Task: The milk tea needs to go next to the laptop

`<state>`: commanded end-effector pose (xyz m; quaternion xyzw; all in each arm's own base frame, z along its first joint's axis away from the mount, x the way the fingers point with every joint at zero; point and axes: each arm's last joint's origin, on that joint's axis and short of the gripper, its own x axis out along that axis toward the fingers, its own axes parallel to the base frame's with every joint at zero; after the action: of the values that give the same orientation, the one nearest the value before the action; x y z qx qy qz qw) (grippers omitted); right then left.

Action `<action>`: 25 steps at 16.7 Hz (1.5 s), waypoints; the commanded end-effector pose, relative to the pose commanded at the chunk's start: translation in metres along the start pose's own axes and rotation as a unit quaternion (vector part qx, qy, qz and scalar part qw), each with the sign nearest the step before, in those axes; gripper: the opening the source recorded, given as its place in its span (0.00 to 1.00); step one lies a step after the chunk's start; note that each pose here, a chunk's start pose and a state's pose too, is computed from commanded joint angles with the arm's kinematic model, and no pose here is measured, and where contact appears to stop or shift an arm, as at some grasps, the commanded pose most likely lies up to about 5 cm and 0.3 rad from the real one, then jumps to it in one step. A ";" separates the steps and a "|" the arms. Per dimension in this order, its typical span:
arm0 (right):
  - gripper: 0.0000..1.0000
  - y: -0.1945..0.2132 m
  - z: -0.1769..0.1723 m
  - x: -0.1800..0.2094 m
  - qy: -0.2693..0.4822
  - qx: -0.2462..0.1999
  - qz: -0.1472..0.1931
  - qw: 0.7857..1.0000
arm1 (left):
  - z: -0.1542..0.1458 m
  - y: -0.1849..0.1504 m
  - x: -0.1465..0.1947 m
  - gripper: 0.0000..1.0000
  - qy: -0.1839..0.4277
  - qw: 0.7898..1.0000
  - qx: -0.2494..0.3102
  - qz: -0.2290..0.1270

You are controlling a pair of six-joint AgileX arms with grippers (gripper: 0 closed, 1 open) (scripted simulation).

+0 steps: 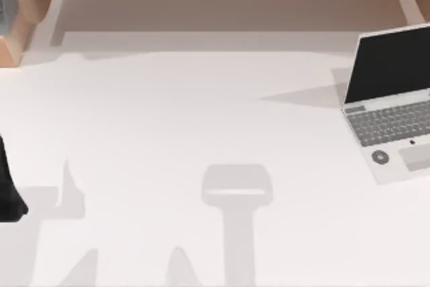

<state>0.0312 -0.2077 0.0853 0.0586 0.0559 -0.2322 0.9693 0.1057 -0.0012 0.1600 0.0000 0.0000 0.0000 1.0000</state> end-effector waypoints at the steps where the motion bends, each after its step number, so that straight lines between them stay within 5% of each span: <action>1: 1.00 0.008 0.000 0.012 0.000 -0.014 0.040 0.999 | 0.000 0.000 0.000 1.00 0.000 1.000 0.000 0.000; 5: 1.00 0.038 0.001 0.046 -0.005 -0.056 0.162 0.985 | 0.000 0.000 0.000 1.00 0.000 1.000 0.000 0.000; 9: 1.00 0.055 0.001 0.059 -0.009 -0.074 0.218 0.973 | 0.000 0.000 0.000 1.00 0.000 1.000 0.000 0.000; 18: 1.00 0.057 0.001 0.063 -0.009 -0.074 0.220 0.973 | 0.000 0.000 0.000 1.00 0.000 1.000 0.000 0.000; 25: 1.00 0.078 0.002 0.115 -0.009 -0.075 0.221 0.972 | 0.000 0.000 0.000 1.00 0.000 1.000 0.000 0.000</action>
<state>0.1688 -0.1896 0.0780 -0.0052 0.0496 -0.0083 0.9987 0.1057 -0.0012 0.1600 0.0000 0.0000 0.0000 1.0000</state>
